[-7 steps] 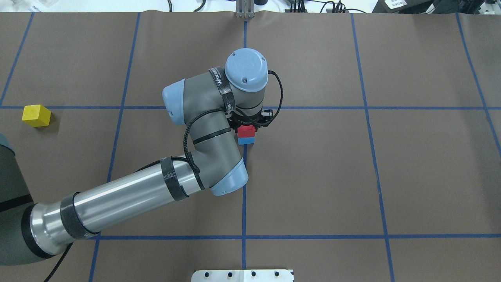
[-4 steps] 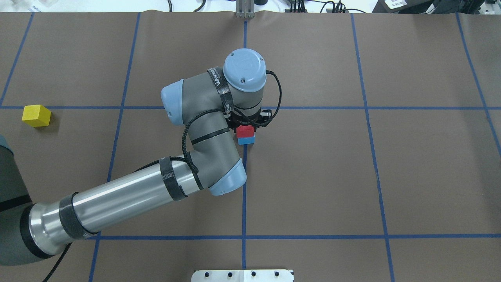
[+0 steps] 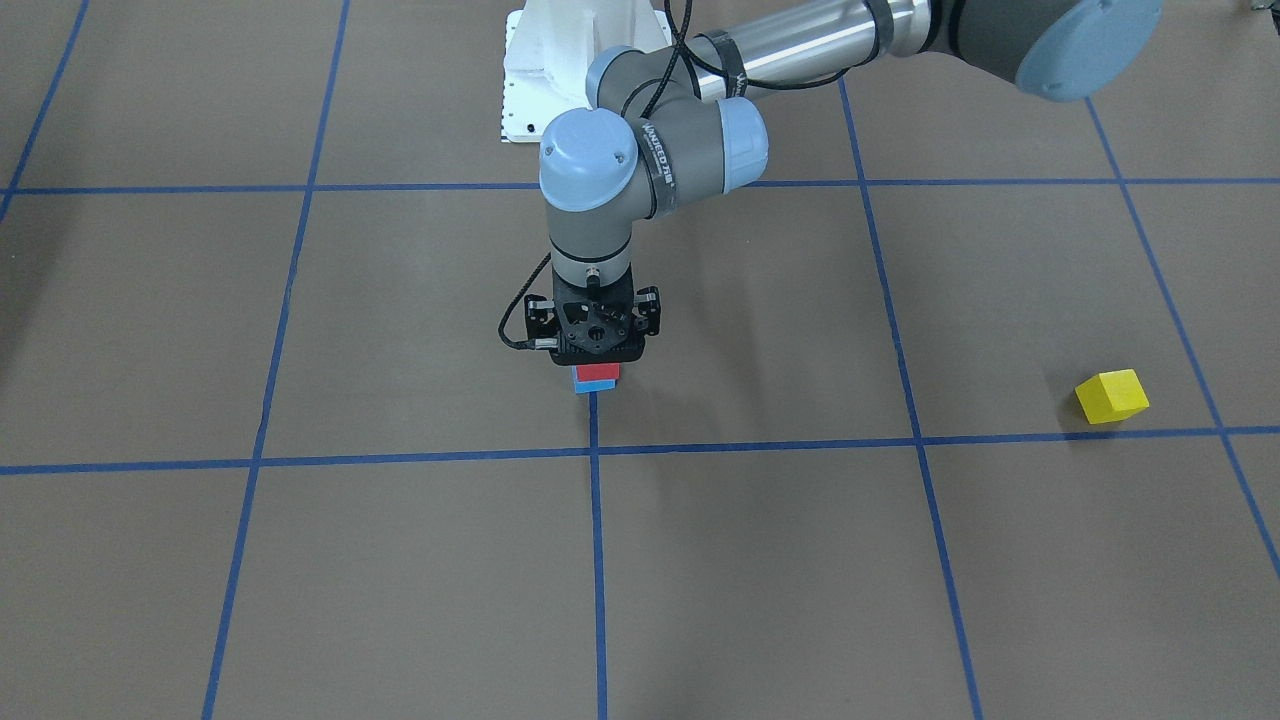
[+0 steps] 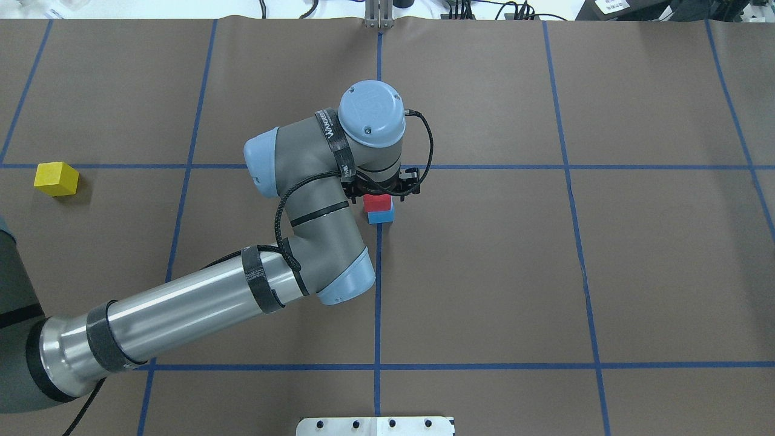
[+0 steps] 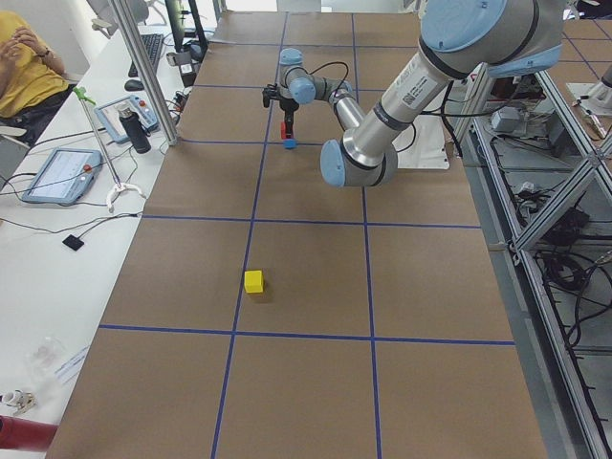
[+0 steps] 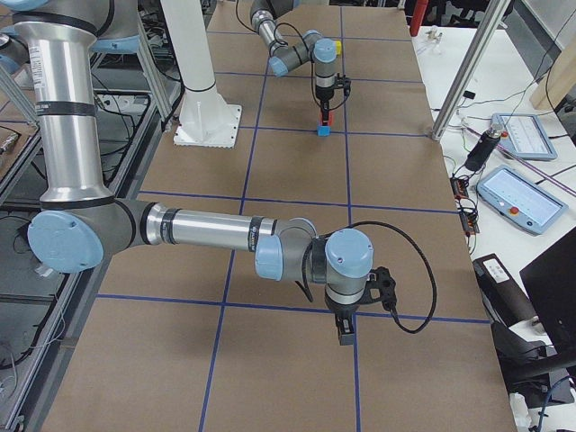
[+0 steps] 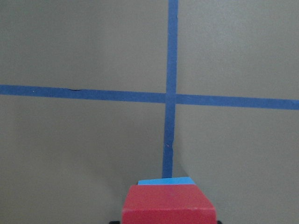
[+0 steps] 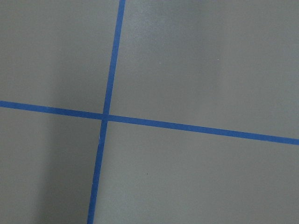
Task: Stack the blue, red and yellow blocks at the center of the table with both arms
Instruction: 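Lower the red cube onto the blue cube and open the left gripper, then move the left gripper to the yellow cube and grasp it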
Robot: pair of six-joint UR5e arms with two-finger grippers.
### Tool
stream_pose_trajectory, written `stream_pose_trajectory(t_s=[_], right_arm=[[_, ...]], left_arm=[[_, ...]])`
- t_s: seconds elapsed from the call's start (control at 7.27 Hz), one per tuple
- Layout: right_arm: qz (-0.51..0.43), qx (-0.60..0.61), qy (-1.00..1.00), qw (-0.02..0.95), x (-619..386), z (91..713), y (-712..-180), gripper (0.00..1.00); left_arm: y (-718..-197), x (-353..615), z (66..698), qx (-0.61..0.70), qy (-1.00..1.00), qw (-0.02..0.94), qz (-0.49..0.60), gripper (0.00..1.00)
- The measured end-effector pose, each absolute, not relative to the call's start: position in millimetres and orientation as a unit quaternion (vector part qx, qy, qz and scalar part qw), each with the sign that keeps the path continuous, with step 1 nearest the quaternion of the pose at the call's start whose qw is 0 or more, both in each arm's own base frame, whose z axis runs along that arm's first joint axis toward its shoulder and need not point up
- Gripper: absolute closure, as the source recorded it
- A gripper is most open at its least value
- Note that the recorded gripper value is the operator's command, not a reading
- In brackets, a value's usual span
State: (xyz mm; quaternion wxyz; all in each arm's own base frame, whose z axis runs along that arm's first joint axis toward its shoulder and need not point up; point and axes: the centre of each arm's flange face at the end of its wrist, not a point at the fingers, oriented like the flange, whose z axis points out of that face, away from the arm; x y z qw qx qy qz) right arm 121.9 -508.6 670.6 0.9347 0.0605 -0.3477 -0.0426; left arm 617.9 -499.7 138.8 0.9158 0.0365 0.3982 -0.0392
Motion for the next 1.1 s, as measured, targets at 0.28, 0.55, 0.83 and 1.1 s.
stream_pose_trajectory(t_s=[0.28, 0.55, 0.83, 1.1], right_arm=[[-0.043, 0.061, -0.347, 0.935, 122, 670, -510, 0.01], [-0.043, 0.062, -0.347, 0.935, 122, 669, -510, 0.01], [-0.043, 0.062, -0.347, 0.935, 122, 668, -510, 0.01], [-0.043, 0.063, -0.348, 0.935, 122, 668, -510, 0.01]], left_arm=[[-495, 605, 121, 0.047, 0.412, 0.91, -0.028, 0.0], [-500, 561, 111, 0.07, 0.405, 0.912, 0.005, 0.0], [-521, 463, 169, 0.095, 0.392, 0.912, 0.07, 0.0], [-555, 346, 265, 0.124, 0.362, 0.912, 0.149, 0.0]])
